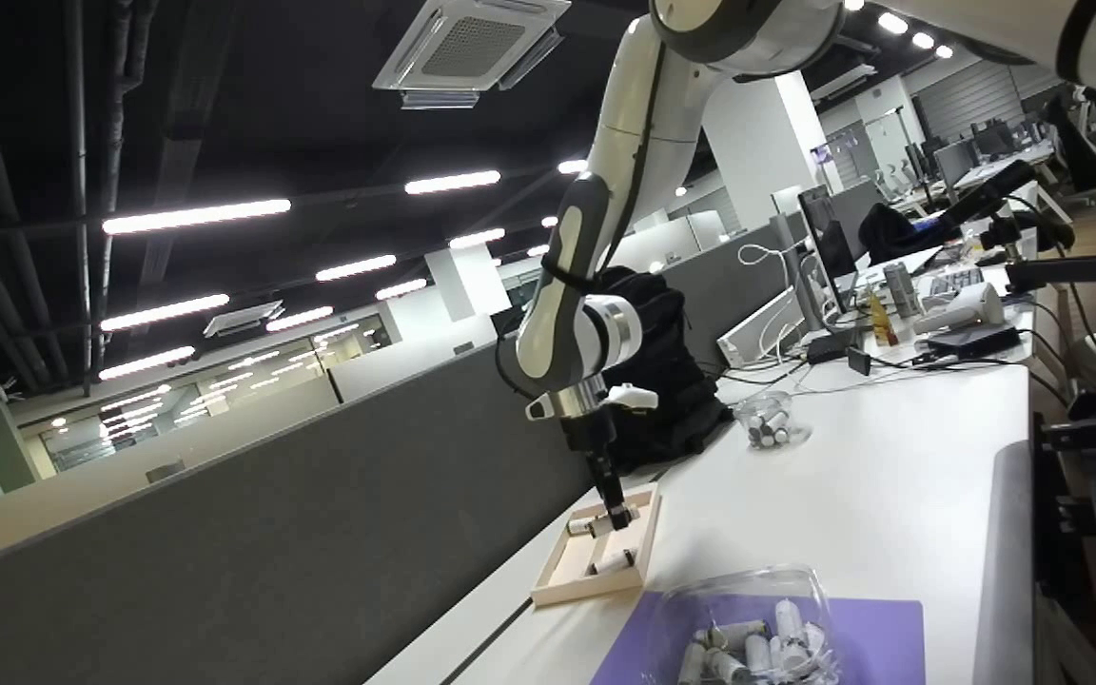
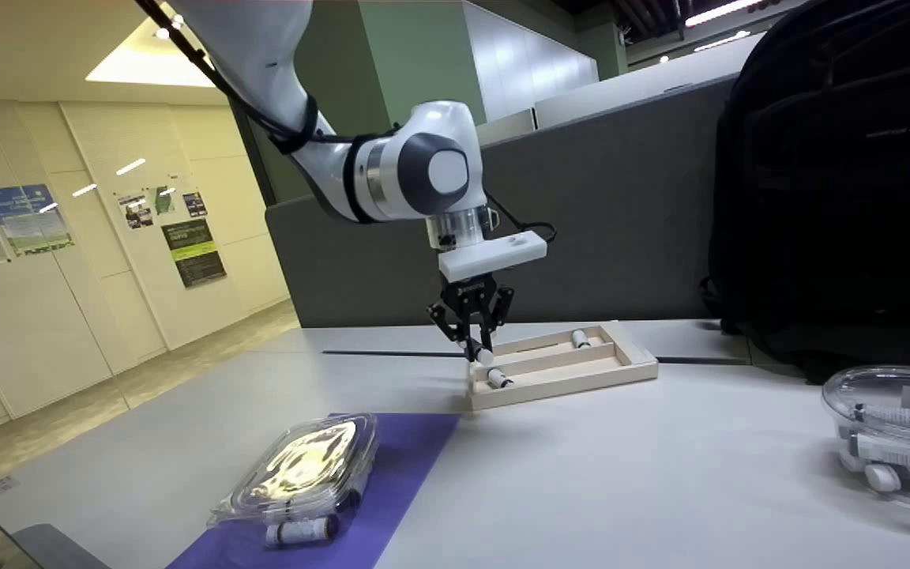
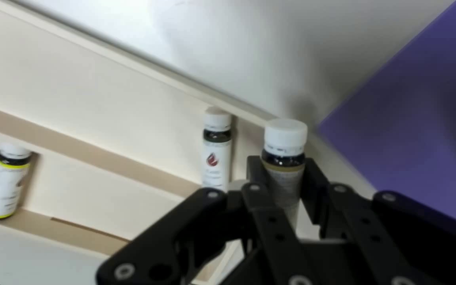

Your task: Remove one bottle from the bottom part of the tray and place it o the table

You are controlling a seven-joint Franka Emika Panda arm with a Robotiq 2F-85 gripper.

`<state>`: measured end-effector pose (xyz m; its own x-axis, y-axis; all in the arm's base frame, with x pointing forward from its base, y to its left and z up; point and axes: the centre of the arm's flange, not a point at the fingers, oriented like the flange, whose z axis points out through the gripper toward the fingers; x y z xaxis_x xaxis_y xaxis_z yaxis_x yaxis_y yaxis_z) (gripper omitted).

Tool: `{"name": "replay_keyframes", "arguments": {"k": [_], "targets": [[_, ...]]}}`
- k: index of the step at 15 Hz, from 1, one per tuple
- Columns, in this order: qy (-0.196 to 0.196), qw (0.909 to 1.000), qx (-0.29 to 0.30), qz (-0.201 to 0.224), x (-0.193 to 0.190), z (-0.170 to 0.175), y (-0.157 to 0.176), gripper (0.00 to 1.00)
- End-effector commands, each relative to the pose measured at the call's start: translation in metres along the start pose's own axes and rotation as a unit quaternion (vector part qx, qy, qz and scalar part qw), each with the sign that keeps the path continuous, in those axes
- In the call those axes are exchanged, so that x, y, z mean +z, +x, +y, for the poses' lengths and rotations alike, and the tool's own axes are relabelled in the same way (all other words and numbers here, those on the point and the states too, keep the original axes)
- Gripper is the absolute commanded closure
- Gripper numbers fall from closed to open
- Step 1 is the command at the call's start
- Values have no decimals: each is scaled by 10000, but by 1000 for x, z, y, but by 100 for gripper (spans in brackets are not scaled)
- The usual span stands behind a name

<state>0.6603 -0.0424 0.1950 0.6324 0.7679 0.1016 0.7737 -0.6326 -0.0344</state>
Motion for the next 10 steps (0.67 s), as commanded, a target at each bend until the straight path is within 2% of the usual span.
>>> {"name": "replay_keyframes", "arguments": {"k": [1, 7, 8, 10], "targets": [[59, 9988, -451, -158, 10, -49, -20, 93], [85, 9972, -746, -40, 48, -88, -31, 93], [71, 9972, -750, -17, 52, -92, -32, 48], [44, 9972, -742, 19, 56, -98, -33, 41]]}}
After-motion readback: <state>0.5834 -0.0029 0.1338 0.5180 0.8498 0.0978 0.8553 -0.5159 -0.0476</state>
